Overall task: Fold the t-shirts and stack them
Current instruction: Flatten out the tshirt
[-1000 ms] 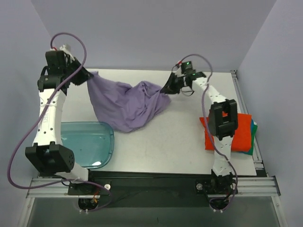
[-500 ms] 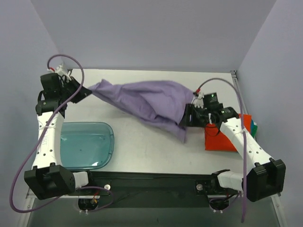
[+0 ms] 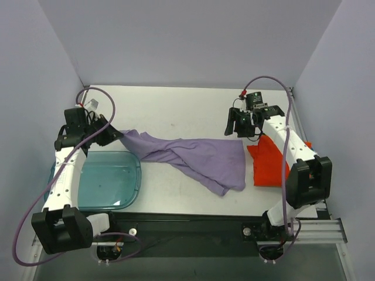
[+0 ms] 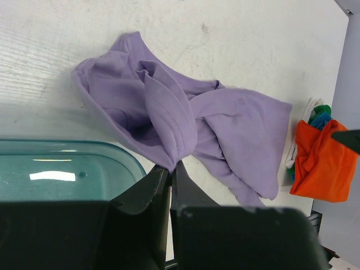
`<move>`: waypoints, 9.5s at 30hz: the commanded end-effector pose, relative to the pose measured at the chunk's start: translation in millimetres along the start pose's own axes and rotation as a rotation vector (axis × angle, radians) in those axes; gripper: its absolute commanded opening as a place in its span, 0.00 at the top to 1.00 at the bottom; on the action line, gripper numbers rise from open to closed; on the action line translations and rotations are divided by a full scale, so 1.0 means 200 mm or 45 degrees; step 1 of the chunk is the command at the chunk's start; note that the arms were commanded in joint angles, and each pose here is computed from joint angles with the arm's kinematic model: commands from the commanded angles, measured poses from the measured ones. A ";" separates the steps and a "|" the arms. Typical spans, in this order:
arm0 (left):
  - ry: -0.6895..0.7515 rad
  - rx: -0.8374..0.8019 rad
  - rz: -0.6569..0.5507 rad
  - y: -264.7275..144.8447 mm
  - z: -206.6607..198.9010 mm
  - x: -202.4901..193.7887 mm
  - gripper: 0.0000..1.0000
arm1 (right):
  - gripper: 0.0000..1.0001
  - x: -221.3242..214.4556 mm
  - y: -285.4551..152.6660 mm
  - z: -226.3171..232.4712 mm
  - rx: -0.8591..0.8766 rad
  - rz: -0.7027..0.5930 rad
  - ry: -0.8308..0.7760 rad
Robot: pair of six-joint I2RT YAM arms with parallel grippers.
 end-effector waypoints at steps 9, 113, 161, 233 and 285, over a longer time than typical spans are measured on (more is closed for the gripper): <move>0.078 -0.028 -0.051 -0.06 -0.02 -0.01 1.00 | 0.50 0.07 0.41 -0.27 -0.312 0.202 0.111; 0.497 -0.983 -1.232 -1.11 -1.30 0.64 1.00 | 1.00 0.56 -1.66 0.00 -0.343 -1.431 0.089; 0.309 -0.523 -0.599 0.89 -0.73 0.86 0.43 | 0.20 1.01 0.14 -0.56 -0.523 -0.585 0.199; 0.102 0.287 0.487 1.66 -0.12 0.10 0.38 | 0.16 0.20 0.68 -0.56 -0.293 0.502 0.562; -0.002 0.357 0.475 1.49 -0.11 0.17 0.36 | 0.16 0.31 0.74 -0.35 -0.078 0.507 0.479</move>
Point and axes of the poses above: each gripper's point midway between its finger pads, its own y axis out along the fingers, its own z axis along the line the jaws close on, x = y × z, the point moved 8 cm from there along -y, back along the fingers, and after that the axes turned 8 degrees about -y, right-handed, at the moved point
